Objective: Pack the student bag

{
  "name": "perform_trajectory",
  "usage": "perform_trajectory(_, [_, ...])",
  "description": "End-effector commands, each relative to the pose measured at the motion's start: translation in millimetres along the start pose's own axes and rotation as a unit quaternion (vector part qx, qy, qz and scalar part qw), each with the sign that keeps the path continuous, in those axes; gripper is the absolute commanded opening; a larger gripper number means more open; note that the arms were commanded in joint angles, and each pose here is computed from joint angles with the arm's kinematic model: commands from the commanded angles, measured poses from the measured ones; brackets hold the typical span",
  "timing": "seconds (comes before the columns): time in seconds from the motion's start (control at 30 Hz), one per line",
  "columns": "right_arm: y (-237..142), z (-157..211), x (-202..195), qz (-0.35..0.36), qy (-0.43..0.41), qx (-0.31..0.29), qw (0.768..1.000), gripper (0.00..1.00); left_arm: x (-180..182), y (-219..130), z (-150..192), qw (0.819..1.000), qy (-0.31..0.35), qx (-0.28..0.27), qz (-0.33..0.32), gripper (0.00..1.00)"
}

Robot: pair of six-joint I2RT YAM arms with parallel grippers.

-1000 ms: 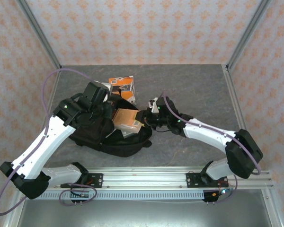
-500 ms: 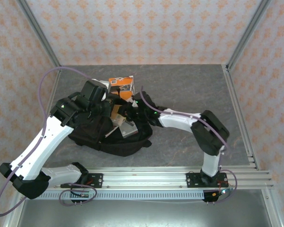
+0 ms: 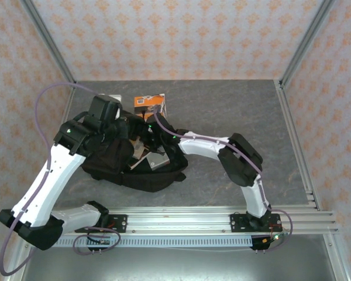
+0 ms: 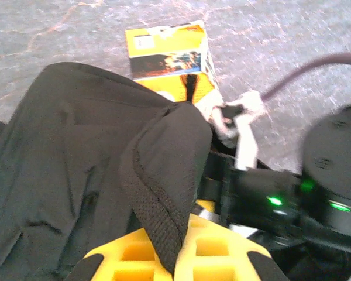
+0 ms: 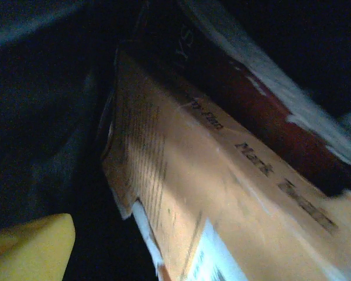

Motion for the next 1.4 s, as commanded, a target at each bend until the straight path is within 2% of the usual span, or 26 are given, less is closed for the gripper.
perform_trajectory(0.0, [-51.2, -2.9, 29.9, -0.008, -0.084, -0.031, 0.996, 0.92, 24.3, -27.7, -15.2, 0.993, -0.063, -0.095, -0.032, 0.0])
perform_trajectory(0.13, [-94.8, -7.0, 43.7, 0.006, -0.13, -0.065, 0.989, 0.9, 54.6, -46.1, -14.8, 0.978, -0.112, -0.144, -0.101, 0.0])
perform_trajectory(0.3, [-143.1, -32.2, 49.2, 0.016, -0.122, -0.117, 0.985, 0.88, 76.4, -70.6, -11.1, 0.952, -0.147, -0.205, -0.174, 0.0])
perform_trajectory(0.43, [-156.4, -55.6, 41.7, 0.056, -0.119, -0.141, 0.981, 0.87, 86.3, -86.2, -11.0, 0.933, -0.153, -0.242, -0.219, 0.0])
perform_trajectory(0.53, [-155.0, -76.8, 27.0, 0.087, -0.096, -0.164, 0.978, 0.84, 84.7, -80.2, -13.1, 0.937, -0.139, -0.227, -0.226, 0.0])
perform_trajectory(0.63, [-137.6, -98.5, 8.3, 0.135, -0.095, -0.169, 0.972, 0.82, 78.0, -60.2, -10.6, 0.952, -0.128, -0.195, -0.198, 0.0])
perform_trajectory(0.83, [-72.5, -144.5, -48.2, 0.206, -0.058, -0.11, 0.971, 0.76, 59.9, 4.1, 0.8, 0.982, -0.097, -0.096, -0.135, 0.0])
perform_trajectory(0.93, [-44.2, -163.5, -69.4, 0.254, -0.064, -0.093, 0.961, 0.73, 53.0, 35.0, 8.6, 0.988, -0.091, -0.038, -0.117, 0.0])
perform_trajectory(1.03, [-23.5, -182.0, -84.5, 0.306, -0.082, -0.093, 0.944, 0.71, 47.2, 58.0, 12.9, 0.991, -0.091, -0.008, -0.099, 0.0])
perform_trajectory(1.13, [-6.6, -199.2, -94.9, 0.319, -0.097, -0.099, 0.937, 0.71, 43.7, 71.8, 15.5, 0.992, -0.094, 0.005, -0.086, 0.0])
perform_trajectory(1.27, [11.4, -217.9, -108.0, 0.304, -0.115, -0.11, 0.939, 0.7, 42.7, 79.0, 18.5, 0.992, -0.092, 0.018, -0.084, 0.0])
perform_trajectory(1.37, [23.1, -225.1, -114.8, 0.28, -0.126, -0.118, 0.944, 0.63, 43.4, 78.5, 21.1, 0.992, -0.091, 0.019, -0.084, 0.0])
Point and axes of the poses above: each hand's point on the last joint's axis, 136 mm out from that joint toward the fingers, its own y axis out along the fingers, its own x axis along the line the jaws close on, z = x × y, the point moved 9 cm from there along -y, back along the fingers, and after that the axes turned 4 degrees about -y, right-handed, at the moved point
